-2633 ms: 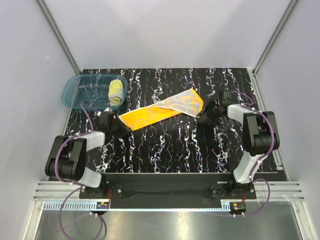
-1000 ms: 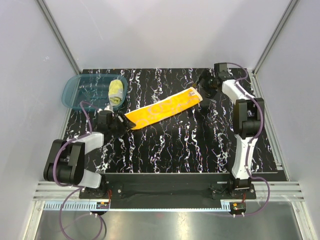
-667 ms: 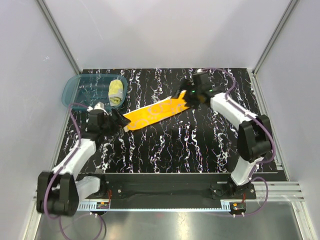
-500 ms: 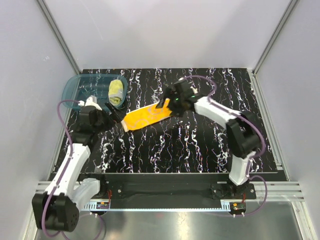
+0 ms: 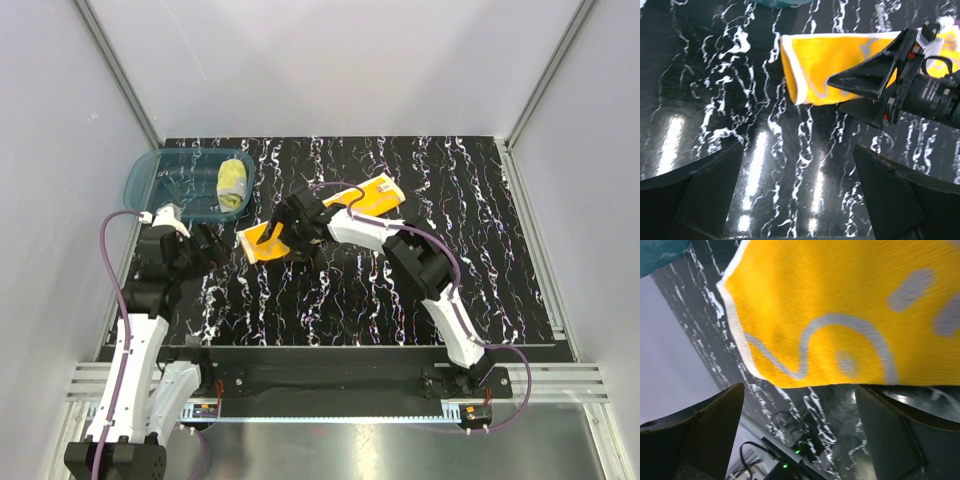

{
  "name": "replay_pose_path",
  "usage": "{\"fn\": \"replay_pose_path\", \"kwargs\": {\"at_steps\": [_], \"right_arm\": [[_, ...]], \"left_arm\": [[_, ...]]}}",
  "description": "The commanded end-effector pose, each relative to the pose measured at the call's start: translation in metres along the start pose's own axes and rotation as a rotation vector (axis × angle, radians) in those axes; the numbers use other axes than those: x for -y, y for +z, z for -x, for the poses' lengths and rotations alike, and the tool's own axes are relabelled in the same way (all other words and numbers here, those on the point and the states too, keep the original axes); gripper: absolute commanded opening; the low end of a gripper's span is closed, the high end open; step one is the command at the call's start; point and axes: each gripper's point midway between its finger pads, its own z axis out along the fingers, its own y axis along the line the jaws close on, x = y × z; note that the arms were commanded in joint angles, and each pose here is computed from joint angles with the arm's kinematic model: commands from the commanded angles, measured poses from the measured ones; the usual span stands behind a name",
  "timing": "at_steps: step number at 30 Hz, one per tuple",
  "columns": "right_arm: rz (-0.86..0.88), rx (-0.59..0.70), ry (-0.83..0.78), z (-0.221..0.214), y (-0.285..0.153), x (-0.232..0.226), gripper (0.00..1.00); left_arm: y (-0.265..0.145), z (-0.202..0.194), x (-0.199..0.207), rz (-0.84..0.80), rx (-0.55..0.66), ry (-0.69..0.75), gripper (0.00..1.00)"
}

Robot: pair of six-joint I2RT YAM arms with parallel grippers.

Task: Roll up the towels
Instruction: Fold the towel

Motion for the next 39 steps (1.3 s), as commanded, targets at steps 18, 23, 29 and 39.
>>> {"fn": "replay_pose_path", "kwargs": {"at_steps": [18,23,29,39], "right_arm": [[0.018,0.033,0.200,-0.012,0.040,0.000,0.57],[-0.009,0.034,0.200,-0.014,0.044,0.008,0.23],[-0.036,0.026,0.168,-0.021,0.031,0.021,0.00],[-0.368,-0.058,-0.012,-0.077,-0.076,0.151,0.00]], "left_arm": [[-0.005,0.010,-0.006,0.017,0.039,0.085,0.99],[-0.005,0.010,-0.005,0.009,0.040,0.089,0.99],[-0.003,0.013,-0.010,0.021,0.044,0.076,0.99],[0.003,0.005,0.001,-0.059,0.002,0.085,0.99]]}}
